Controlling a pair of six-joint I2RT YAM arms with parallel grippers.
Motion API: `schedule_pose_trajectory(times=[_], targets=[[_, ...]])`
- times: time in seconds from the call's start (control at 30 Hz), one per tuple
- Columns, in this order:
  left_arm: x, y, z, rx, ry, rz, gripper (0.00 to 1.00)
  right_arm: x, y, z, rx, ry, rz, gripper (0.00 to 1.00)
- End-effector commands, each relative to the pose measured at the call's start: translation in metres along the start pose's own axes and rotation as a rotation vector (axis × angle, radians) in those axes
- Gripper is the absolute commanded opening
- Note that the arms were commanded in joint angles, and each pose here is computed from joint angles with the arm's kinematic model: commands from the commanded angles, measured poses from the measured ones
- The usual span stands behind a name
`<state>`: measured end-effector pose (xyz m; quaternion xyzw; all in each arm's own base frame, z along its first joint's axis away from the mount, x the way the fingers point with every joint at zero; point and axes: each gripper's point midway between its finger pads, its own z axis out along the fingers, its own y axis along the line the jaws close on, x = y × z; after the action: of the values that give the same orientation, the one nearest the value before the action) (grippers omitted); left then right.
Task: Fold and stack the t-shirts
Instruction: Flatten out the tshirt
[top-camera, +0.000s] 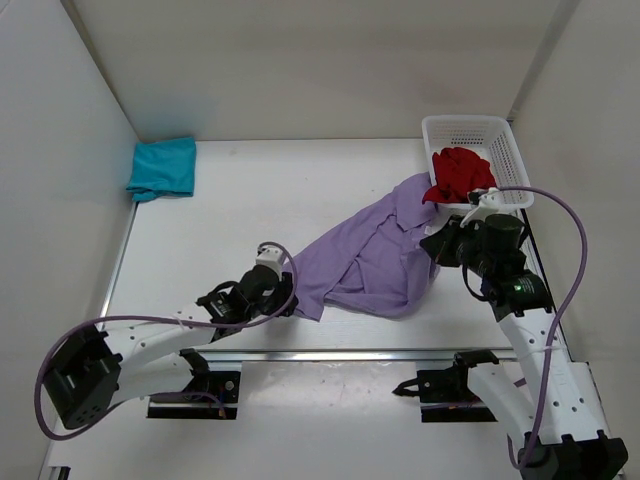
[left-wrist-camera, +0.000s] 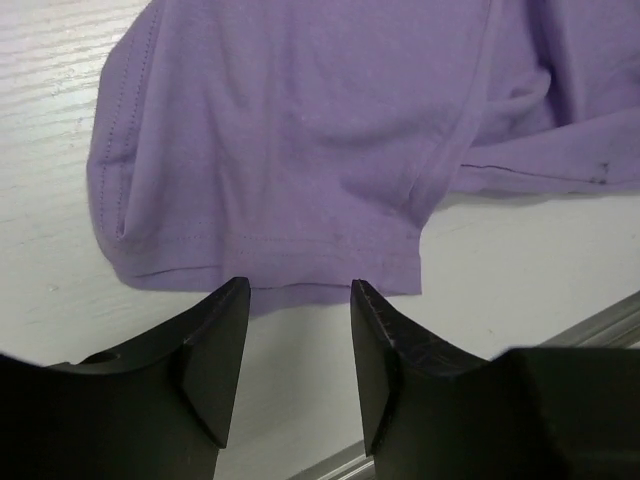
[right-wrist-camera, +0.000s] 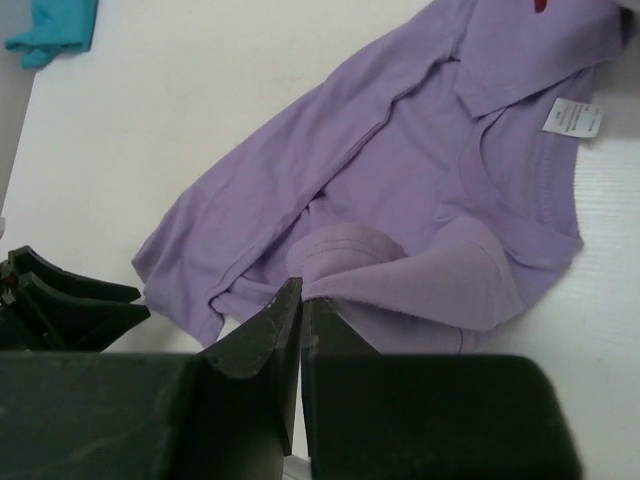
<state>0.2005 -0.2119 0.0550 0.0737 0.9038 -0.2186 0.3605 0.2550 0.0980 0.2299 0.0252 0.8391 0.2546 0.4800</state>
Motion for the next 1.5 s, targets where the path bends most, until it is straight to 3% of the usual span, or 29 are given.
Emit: schedule_pose_trajectory(times=[0.0, 0.07, 0.23, 0.53, 0.57, 0.6, 0.63, 0.67, 0.7, 0.73, 0.77, 0.9, 1.03, 1.07, 1.13, 1.2, 1.3, 1.47], targets=[[-0.02, -0.005, -0.011, -0.077, -0.08, 0.115, 0.55, -0.014, 0.021, 0.001, -0.089, -0.054, -0.042, 0.0], [-0.024, -0.019, -0.01, -0.055, -0.103, 0.179, 0.6, -0.013, 0.023, 0.003, -0.091, -0.057, -0.043, 0.0], [-0.001, -0.055, 0.016, 0.061, 0.013, 0.273, 0.63, -0.008, 0.019, 0.006, -0.104, -0.047, -0.033, 0.0], [0.037, -0.06, 0.041, 0.077, 0.163, 0.317, 0.68, -0.004, 0.018, 0.007, -0.119, -0.044, -0.03, 0.0], [0.041, -0.06, 0.042, 0.08, 0.177, 0.318, 0.66, -0.006, 0.019, 0.006, -0.122, -0.047, -0.031, 0.0], [0.043, -0.06, 0.046, 0.079, 0.186, 0.316, 0.57, -0.006, 0.018, 0.007, -0.122, -0.046, -0.023, 0.0], [0.048, -0.057, 0.048, 0.067, 0.198, 0.318, 0.39, -0.007, 0.018, 0.007, -0.123, -0.049, -0.023, 0.0], [0.048, -0.051, 0.049, 0.046, 0.2, 0.309, 0.3, -0.004, 0.018, 0.008, -0.13, -0.038, -0.033, 0.0], [0.041, -0.046, 0.049, 0.013, 0.179, 0.3, 0.14, -0.006, 0.019, 0.007, -0.13, -0.046, -0.03, 0.0], [0.029, -0.044, 0.047, 0.002, 0.143, 0.28, 0.03, -0.002, 0.019, 0.01, -0.132, -0.03, -0.037, 0.0], [0.018, -0.041, 0.044, -0.008, 0.124, 0.247, 0.0, -0.005, 0.018, 0.009, -0.129, -0.041, -0.037, 0.0], [-0.067, -0.04, 0.011, 0.043, -0.033, 0.107, 0.0, 0.003, 0.014, 0.015, -0.124, -0.017, -0.043, 0.0], [-0.202, -0.002, -0.035, 0.046, -0.296, -0.093, 0.0, 0.0, 0.017, 0.023, -0.138, -0.01, -0.048, 0.0], [-0.219, 0.018, -0.037, 0.023, -0.313, -0.147, 0.0, -0.003, 0.017, 0.025, -0.14, -0.018, -0.044, 0.0], [-0.286, 0.021, -0.061, 0.037, -0.438, -0.162, 0.0, -0.003, 0.015, 0.028, -0.134, -0.002, -0.041, 0.0], [-0.324, 0.037, -0.067, 0.005, -0.467, -0.189, 0.0, -0.008, 0.015, 0.029, -0.132, -0.01, -0.048, 0.0], [-0.365, 0.018, -0.093, 0.056, -0.524, -0.155, 0.0, -0.023, 0.023, 0.023, -0.143, -0.044, -0.064, 0.0], [-0.402, -0.035, -0.182, 0.136, -0.662, -0.09, 0.0, -0.042, 0.035, 0.006, -0.152, -0.092, -0.09, 0.0]])
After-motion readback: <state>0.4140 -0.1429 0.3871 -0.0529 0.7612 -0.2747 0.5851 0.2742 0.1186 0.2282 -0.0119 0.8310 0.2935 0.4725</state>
